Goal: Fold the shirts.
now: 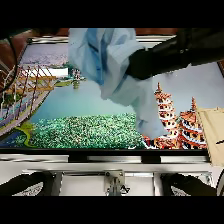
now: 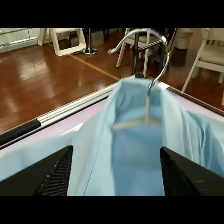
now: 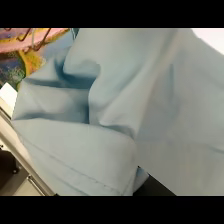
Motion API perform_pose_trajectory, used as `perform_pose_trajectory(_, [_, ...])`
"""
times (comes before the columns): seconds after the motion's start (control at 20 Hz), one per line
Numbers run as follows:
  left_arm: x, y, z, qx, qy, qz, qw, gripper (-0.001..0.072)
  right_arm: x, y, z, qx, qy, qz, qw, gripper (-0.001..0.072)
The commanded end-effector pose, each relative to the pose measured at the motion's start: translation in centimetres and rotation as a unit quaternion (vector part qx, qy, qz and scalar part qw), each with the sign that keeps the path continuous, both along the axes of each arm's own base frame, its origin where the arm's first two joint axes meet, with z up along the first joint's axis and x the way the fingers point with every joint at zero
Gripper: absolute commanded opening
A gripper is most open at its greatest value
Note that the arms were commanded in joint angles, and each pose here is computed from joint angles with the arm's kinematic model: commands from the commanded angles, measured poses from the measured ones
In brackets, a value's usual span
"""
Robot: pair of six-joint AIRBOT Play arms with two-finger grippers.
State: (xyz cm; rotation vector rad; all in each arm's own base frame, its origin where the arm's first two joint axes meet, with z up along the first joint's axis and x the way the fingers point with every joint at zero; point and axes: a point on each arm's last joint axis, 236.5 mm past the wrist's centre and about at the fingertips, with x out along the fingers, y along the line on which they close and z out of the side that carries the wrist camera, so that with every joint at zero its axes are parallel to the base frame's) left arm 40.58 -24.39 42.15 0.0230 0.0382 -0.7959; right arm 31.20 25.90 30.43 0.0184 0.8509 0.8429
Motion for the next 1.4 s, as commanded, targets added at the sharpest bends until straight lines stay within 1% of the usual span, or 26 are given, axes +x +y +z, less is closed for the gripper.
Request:
perform_pose_trajectory(0.0, [1.2, -0.9, -1.7, 0.013, 0.010, -0.002, 1.000, 0.0655, -0.9, 1.8, -1.2, -0.029, -0.007, 0.029, 0.999, 0.0069])
perform_pose_trajectory(0.05, [1.5, -1.2, -2.1, 0.014, 0.014, -0.004, 1.000, 0.0642, -0.8, 1.8, -1.3, -0.034, -0.011, 0.026, 0.999, 0.0069])
perform_pose_trajectory(0.1, [1.7, -1.7, -2.6, 0.015, 0.019, -0.007, 1.000, 0.0611, -0.7, 1.8, -1.3, -0.033, -0.011, 0.025, 0.999, 0.0069])
perform_pose_trajectory(0.2, [2.3, -2.6, -3.5, 0.015, 0.026, -0.011, 0.999, 0.0611, -0.7, 1.8, -1.2, -0.032, -0.012, 0.026, 0.999, 0.0069])
perform_pose_trajectory(0.4, [3.9, -3.8, -3.4, -0.008, 0.011, 0.001, 1.000, 0.0611, -1.4, 2.2, -1.2, -0.029, -0.008, 0.043, 0.999, 0.0069])
perform_pose_trajectory(0.55, [4.1, -5.4, -3.5, -0.020, 0.005, -0.002, 1.000, 0.0607, -2.1, 2.5, -1.6, -0.040, -0.006, 0.055, 0.998, 0.0069])
perform_pose_trajectory(0.6, [4.2, -6.0, -3.8, -0.021, 0.007, -0.005, 1.000, 0.0568, -2.4, 2.8, -1.6, -0.041, -0.009, 0.063, 0.997, 0.0069])
perform_pose_trajectory(0.7, [4.5, -6.5, -4.4, -0.018, 0.012, -0.008, 1.000, 0.0046, -2.6, 3.0, -1.6, -0.043, -0.011, 0.068, 0.997, 0.0069])
perform_pose_trajectory(0.85, [4.6, -5.8, -3.7, -0.022, 0.003, 0.001, 1.000, 0.0053, -1.9, 2.3, -1.9, -0.057, -0.018, 0.053, 0.997, 0.0074])
perform_pose_trajectory(0.9, [4.6, -5.2, -3.3, -0.021, -0.004, 0.007, 1.000, 0.0053, -1.6, 2.0, -2.0, -0.063, -0.021, 0.047, 0.997, 0.0100])
perform_pose_trajectory(1.1, [4.7, -2.8, -1.8, -0.008, -0.030, 0.033, 0.999, 0.0052, -1.5, 1.9, -2.0, -0.066, -0.023, 0.044, 0.997, 0.0099])
perform_pose_trajectory(1.15, [4.7, -2.2, -1.5, -0.005, -0.036, 0.039, 0.999, 0.0052, -1.5, 1.9, -2.0, -0.066, -0.023, 0.045, 0.997, 0.0110])
perform_pose_trajectory(1.2, [4.6, -1.9, -1.2, -0.004, -0.040, 0.042, 0.998, 0.0052, -1.5, 1.9, -2.0, -0.065, -0.023, 0.046, 0.997, 0.0352])
perform_pose_trajectory(1.25, [4.4, -1.8, -1.1, 0.000, -0.042, 0.041, 0.998, 0.0052, -1.8, 2.2, -1.9, -0.064, -0.030, 0.063, 0.995, 0.0516])
perform_pose_trajectory(1.3, [4.3, -1.9, -1.2, 0.003, -0.041, 0.039, 0.998, 0.0052, -1.9, 2.5, -1.7, -0.061, -0.037, 0.073, 0.995, 0.0506])
perform_pose_trajectory(1.35, [4.2, -1.9, -1.3, 0.005, -0.039, 0.038, 0.999, 0.0052, -2.0, 2.6, -1.6, -0.058, -0.037, 0.074, 0.995, 0.0449])
